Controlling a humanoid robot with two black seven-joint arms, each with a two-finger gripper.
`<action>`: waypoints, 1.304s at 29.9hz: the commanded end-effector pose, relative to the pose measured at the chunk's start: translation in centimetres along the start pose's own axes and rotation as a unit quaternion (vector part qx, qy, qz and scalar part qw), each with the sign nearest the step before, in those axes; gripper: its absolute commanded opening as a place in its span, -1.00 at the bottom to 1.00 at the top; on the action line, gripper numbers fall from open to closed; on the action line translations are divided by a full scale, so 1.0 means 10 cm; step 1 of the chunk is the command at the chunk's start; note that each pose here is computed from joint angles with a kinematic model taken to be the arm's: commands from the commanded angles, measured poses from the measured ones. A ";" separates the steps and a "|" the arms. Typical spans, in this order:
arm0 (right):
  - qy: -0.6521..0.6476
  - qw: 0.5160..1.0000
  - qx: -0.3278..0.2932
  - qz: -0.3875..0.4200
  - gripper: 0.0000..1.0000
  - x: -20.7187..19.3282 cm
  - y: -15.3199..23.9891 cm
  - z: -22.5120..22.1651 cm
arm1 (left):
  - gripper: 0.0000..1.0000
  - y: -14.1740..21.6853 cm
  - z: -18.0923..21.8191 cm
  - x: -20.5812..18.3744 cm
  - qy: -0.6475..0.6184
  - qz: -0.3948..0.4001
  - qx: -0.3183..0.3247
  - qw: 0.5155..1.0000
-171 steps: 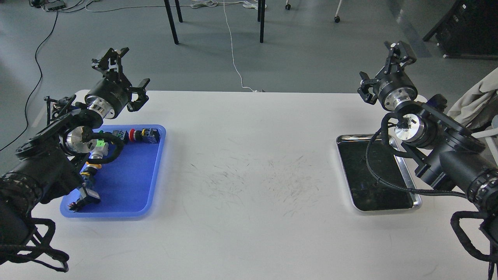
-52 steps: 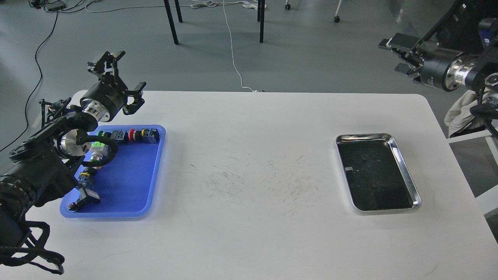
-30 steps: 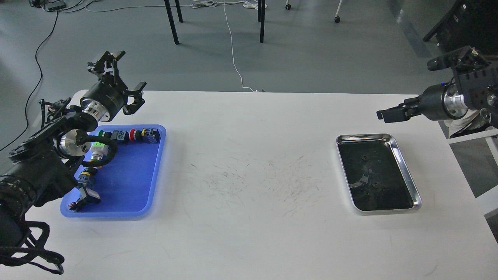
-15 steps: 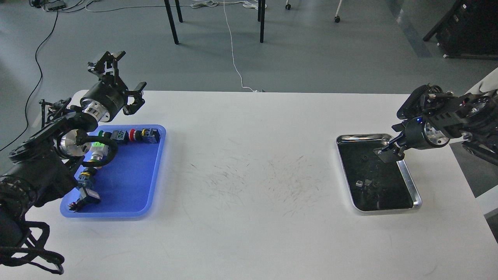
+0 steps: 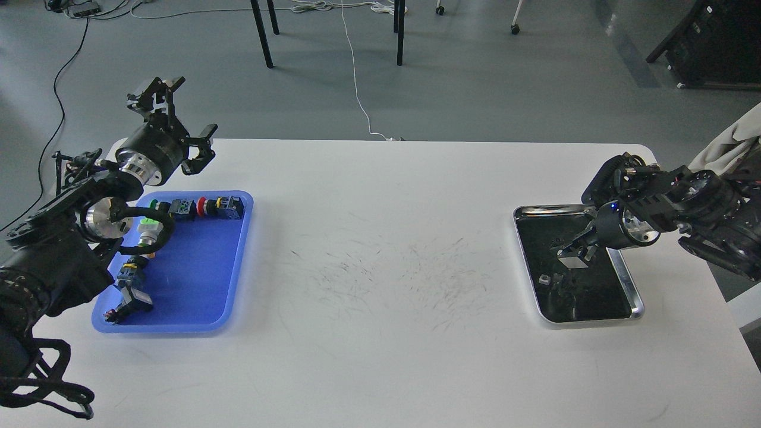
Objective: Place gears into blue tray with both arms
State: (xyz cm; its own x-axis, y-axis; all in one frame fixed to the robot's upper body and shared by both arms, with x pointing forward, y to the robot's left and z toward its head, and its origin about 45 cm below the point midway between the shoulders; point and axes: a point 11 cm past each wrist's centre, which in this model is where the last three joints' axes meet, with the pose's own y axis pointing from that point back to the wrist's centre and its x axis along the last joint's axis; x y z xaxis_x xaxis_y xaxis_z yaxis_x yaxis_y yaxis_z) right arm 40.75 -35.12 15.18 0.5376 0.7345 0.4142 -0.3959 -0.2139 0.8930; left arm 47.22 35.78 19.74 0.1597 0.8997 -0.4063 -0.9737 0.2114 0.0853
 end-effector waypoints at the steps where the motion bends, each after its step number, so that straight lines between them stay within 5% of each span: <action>1: 0.002 1.000 -0.006 0.003 0.39 0.02 -0.03 0.02 | 0.97 0.00 0.01 0.00 0.000 0.000 0.000 1.000; 28: 0.008 1.000 -0.003 0.007 -0.04 0.03 -0.09 -0.02 | 0.97 0.03 0.06 0.07 -0.006 0.007 -0.002 1.000; 34: 0.010 1.000 -0.002 0.005 -0.35 0.02 -0.09 -0.03 | 0.97 0.03 0.06 0.08 -0.007 0.008 -0.002 1.000; 39: 0.009 1.000 -0.006 0.004 -0.40 0.02 -0.08 0.00 | 0.97 0.03 0.06 0.08 -0.007 0.008 -0.002 1.000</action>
State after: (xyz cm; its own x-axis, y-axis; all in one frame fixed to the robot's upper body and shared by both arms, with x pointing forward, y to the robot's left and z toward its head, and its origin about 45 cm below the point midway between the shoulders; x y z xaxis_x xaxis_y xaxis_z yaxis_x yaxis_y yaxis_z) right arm 41.13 -34.74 14.50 0.5200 0.7442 0.4193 -0.4087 -0.2143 0.8872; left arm 47.14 36.77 20.07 0.1473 0.9078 -0.3927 -0.9768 0.1960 0.0866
